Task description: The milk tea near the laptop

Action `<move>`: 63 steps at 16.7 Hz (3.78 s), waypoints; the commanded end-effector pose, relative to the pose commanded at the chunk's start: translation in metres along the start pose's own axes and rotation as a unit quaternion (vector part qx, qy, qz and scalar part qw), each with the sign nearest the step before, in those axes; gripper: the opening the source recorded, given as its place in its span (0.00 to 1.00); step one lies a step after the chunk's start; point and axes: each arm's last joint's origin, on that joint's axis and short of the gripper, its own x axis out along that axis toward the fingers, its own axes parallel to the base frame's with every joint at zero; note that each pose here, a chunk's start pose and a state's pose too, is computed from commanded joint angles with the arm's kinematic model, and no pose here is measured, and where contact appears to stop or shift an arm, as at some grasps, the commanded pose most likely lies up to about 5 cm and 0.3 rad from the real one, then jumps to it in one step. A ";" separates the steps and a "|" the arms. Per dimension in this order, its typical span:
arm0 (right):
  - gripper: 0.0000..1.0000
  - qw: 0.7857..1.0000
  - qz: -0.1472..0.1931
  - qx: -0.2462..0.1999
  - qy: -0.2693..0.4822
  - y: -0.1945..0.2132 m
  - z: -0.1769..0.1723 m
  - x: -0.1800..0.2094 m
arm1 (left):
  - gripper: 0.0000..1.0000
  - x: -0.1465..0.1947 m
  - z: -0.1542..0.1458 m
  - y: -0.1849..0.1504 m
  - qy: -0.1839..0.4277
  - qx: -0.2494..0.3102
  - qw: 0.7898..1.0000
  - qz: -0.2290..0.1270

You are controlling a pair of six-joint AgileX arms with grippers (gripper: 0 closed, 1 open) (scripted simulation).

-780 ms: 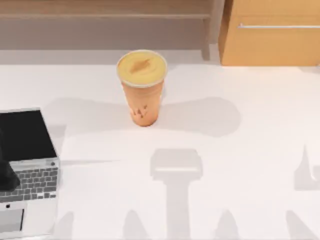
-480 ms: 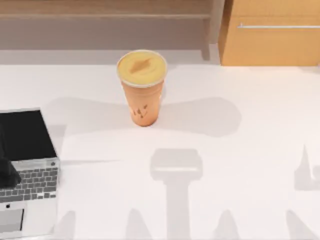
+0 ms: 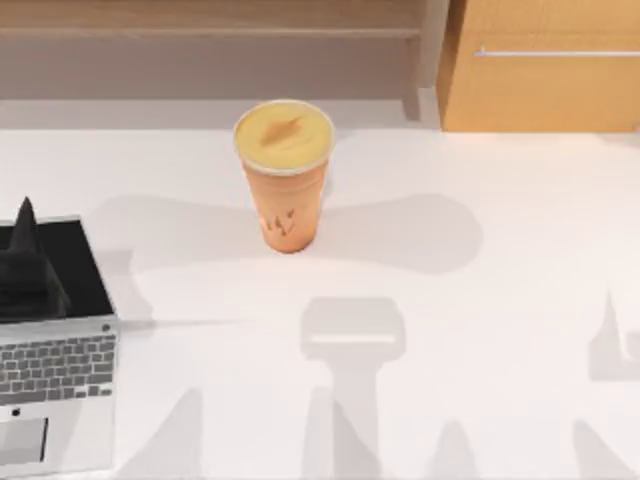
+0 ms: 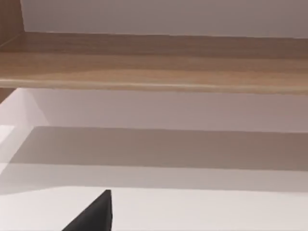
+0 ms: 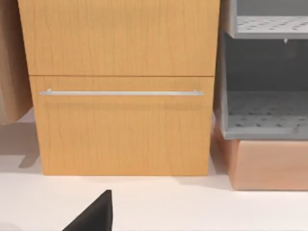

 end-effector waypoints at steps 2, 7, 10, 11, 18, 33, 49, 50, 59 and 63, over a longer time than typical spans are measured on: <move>1.00 1.000 0.000 0.000 0.000 0.000 0.000 0.000 | 1.00 0.009 0.005 -0.007 0.001 -0.002 1.000 -0.001; 1.00 1.000 0.000 0.000 0.000 0.000 0.000 0.000 | 1.00 0.033 0.012 -0.030 0.009 -0.006 1.000 -0.002; 1.00 1.000 0.000 0.000 0.000 0.000 0.000 0.000 | 1.00 0.048 0.010 -0.048 0.014 -0.008 1.000 -0.003; 1.00 1.000 0.000 0.000 0.000 0.000 0.000 0.000 | 1.00 0.052 0.009 -0.054 0.017 -0.007 1.000 -0.004; 1.00 1.000 0.000 0.000 0.000 0.000 0.000 0.000 | 1.00 0.080 -0.013 -0.105 0.029 -0.002 1.000 -0.005; 1.00 1.000 0.000 0.000 0.000 0.000 0.000 0.000 | 1.00 0.080 -0.109 -0.210 0.032 0.006 0.999 -0.011; 1.00 1.000 0.000 0.000 0.000 0.000 0.000 0.000 | 1.00 0.157 -0.115 -0.213 0.032 0.006 0.999 -0.012; 1.00 1.000 0.000 0.000 0.000 0.000 0.000 0.000 | 1.00 0.160 -0.115 -0.212 0.032 0.006 0.999 -0.012; 1.00 1.000 0.000 0.000 0.000 0.000 0.000 0.000 | 0.55 0.160 -0.115 -0.212 0.032 0.006 0.999 -0.012; 1.00 1.000 0.000 0.000 0.000 0.000 0.000 0.000 | 0.25 0.160 -0.115 -0.212 0.032 0.006 0.999 -0.012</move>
